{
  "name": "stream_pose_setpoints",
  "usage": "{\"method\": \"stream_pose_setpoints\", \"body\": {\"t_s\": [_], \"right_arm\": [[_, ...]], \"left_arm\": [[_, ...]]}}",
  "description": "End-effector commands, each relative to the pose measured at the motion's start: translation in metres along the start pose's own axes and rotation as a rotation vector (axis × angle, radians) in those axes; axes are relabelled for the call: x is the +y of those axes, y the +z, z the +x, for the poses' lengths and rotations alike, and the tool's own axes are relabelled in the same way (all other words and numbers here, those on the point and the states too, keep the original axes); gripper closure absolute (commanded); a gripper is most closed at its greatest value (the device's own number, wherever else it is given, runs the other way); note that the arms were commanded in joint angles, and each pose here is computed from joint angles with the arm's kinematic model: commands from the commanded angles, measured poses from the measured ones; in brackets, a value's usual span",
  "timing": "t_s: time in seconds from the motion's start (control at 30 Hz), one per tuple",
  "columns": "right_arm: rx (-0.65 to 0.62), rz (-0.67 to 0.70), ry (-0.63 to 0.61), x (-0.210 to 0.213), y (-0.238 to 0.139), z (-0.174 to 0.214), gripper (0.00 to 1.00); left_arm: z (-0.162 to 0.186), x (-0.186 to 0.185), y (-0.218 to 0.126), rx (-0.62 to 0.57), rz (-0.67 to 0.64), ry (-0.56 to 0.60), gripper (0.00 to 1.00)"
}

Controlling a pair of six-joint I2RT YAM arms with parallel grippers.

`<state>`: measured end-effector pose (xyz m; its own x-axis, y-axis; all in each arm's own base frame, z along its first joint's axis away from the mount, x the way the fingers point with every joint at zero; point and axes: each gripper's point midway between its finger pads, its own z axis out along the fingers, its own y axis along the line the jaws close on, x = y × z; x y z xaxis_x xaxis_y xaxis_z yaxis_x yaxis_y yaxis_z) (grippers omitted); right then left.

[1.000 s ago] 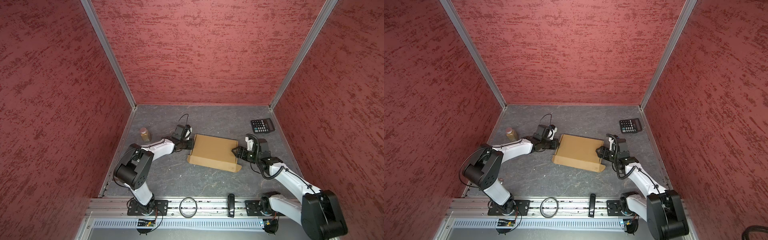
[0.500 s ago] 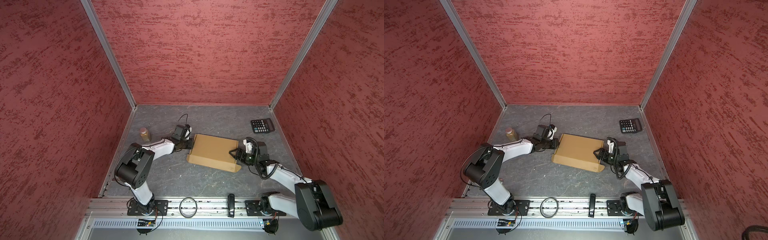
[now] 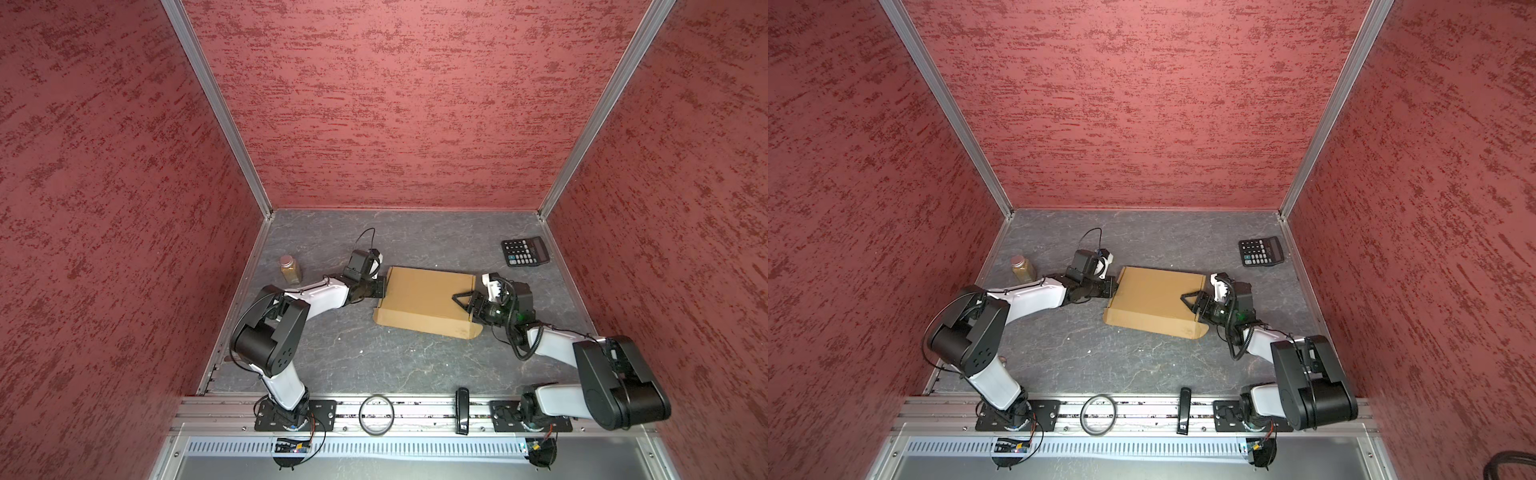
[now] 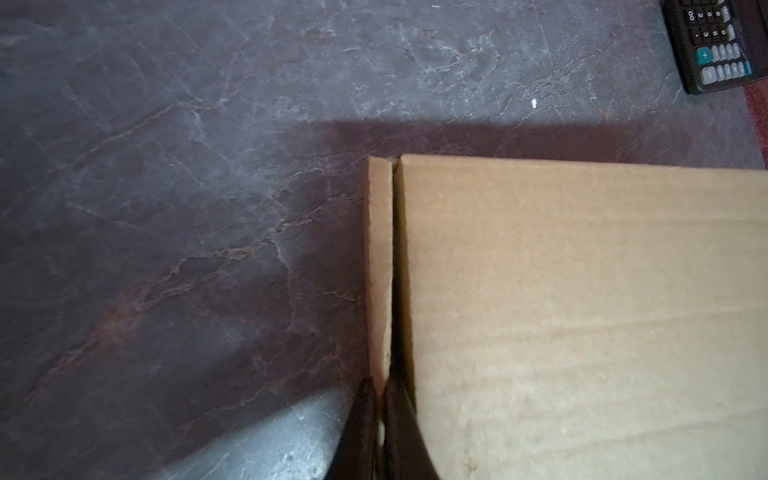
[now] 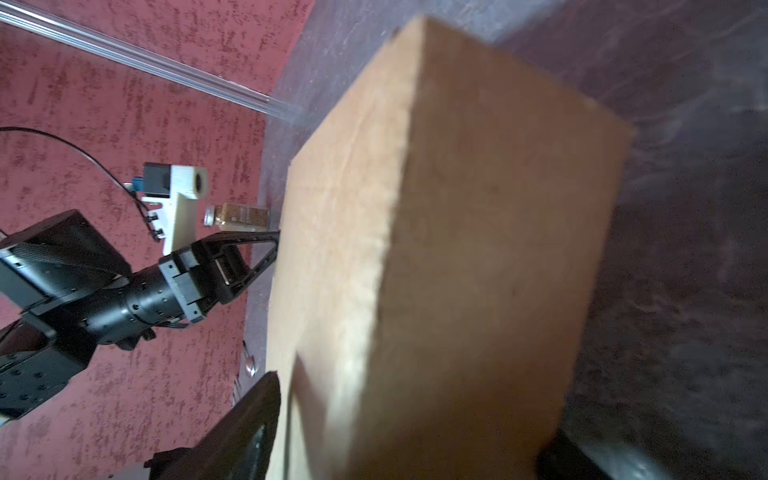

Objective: Fold the paper box

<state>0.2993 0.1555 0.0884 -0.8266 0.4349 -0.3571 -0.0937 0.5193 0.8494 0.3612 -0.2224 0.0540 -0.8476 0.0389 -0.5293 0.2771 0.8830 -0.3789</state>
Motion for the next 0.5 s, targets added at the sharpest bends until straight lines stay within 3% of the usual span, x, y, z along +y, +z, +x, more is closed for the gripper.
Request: {"method": "stream_pose_setpoints", "body": {"t_s": [0.0, 0.3, 0.47], "right_arm": [[-0.022, -0.115, -0.036, 0.025, -0.002, -0.009, 0.22], [-0.029, -0.192, -0.035, 0.046, -0.007, -0.013, 0.22], [-0.026, -0.164, 0.010, 0.044, -0.006, -0.016, 0.23]], "left_arm": [[0.037, 0.019, 0.012, 0.113, -0.058, -0.027, 0.90], [0.035, 0.020, 0.012, 0.104, -0.061, -0.025, 0.90], [0.029, 0.018, 0.008, 0.076, -0.061, -0.017, 0.90]]}}
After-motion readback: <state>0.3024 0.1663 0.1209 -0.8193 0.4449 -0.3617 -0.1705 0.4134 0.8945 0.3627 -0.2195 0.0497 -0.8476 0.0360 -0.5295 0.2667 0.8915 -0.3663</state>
